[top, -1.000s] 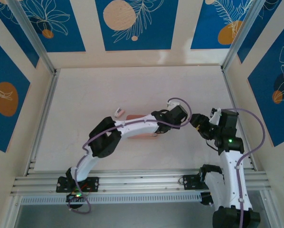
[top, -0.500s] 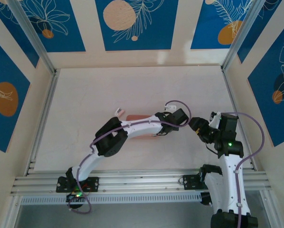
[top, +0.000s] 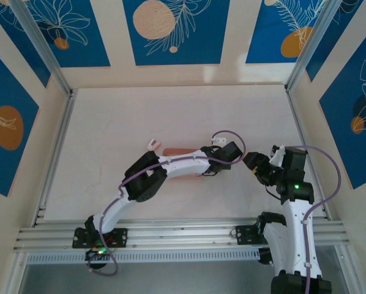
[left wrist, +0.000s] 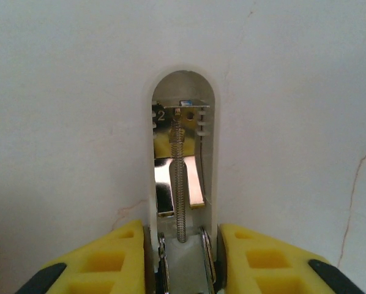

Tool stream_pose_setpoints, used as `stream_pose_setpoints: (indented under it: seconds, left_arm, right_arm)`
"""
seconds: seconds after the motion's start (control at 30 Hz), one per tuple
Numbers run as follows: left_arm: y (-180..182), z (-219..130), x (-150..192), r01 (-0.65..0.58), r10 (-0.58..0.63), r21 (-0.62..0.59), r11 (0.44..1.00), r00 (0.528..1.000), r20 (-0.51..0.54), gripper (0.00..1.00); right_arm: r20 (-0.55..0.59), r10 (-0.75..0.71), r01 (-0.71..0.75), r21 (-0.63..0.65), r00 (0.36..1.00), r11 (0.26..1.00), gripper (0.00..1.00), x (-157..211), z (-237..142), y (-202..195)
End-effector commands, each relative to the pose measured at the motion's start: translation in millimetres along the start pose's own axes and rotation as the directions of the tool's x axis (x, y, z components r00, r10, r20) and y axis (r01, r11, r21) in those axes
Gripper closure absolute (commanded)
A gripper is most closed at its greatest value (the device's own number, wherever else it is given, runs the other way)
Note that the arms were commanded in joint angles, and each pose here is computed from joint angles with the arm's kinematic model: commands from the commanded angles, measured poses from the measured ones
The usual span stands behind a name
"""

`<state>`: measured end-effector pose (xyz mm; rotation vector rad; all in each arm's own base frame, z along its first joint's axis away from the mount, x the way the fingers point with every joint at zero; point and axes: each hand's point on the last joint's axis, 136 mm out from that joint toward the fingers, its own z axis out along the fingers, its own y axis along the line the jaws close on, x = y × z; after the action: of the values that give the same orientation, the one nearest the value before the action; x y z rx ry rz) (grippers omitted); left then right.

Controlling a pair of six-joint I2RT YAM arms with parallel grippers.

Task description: Load the staples into the stapler

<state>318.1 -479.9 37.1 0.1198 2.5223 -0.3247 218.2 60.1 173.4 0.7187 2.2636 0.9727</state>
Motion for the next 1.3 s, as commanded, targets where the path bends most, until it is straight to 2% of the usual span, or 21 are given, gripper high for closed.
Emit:
stream_pose_setpoints:
  seconds: [0.0, 0.5, 0.67, 0.93, 1.07, 1.27]
  left_arm:
    - [-1, 3, 4, 0.032, -0.032, 0.019, 0.999, 0.999, -0.018, 0.68]
    - [-13, -17, -9, 0.014, -0.014, 0.086, 0.996, 1.000, 0.000, 0.54]
    - [-24, -42, -28, -0.008, 0.002, 0.144, 0.990, 0.999, 0.043, 0.51]
    - [-28, -102, -72, -0.095, 0.058, 0.214, 0.972, 0.983, 0.173, 0.48]
    - [-10, -123, -83, -0.153, 0.108, 0.235, 0.960, 0.975, 0.195, 0.47]
    - [53, -135, -92, -0.170, 0.142, 0.308, 0.936, 0.984, 0.112, 0.44]
  right_arm:
    - [-0.017, 0.011, -0.011, -0.017, 1.000, 1.000, 0.38, 5, -4, 4]
    - [-0.032, -0.008, 0.007, -0.048, 0.999, 0.999, 0.38, 6, -8, 15]
    - [-0.046, -0.025, 0.023, -0.044, 0.999, 0.999, 0.38, 6, -9, 16]
    - [-0.079, -0.086, 0.082, -0.045, 0.993, 0.996, 0.39, 3, -11, 26]
    - [-0.107, -0.121, 0.119, -0.027, 0.987, 0.993, 0.41, 5, -7, 30]
    - [-0.160, -0.234, 0.238, 0.007, 0.959, 0.971, 0.40, 18, 12, 40]
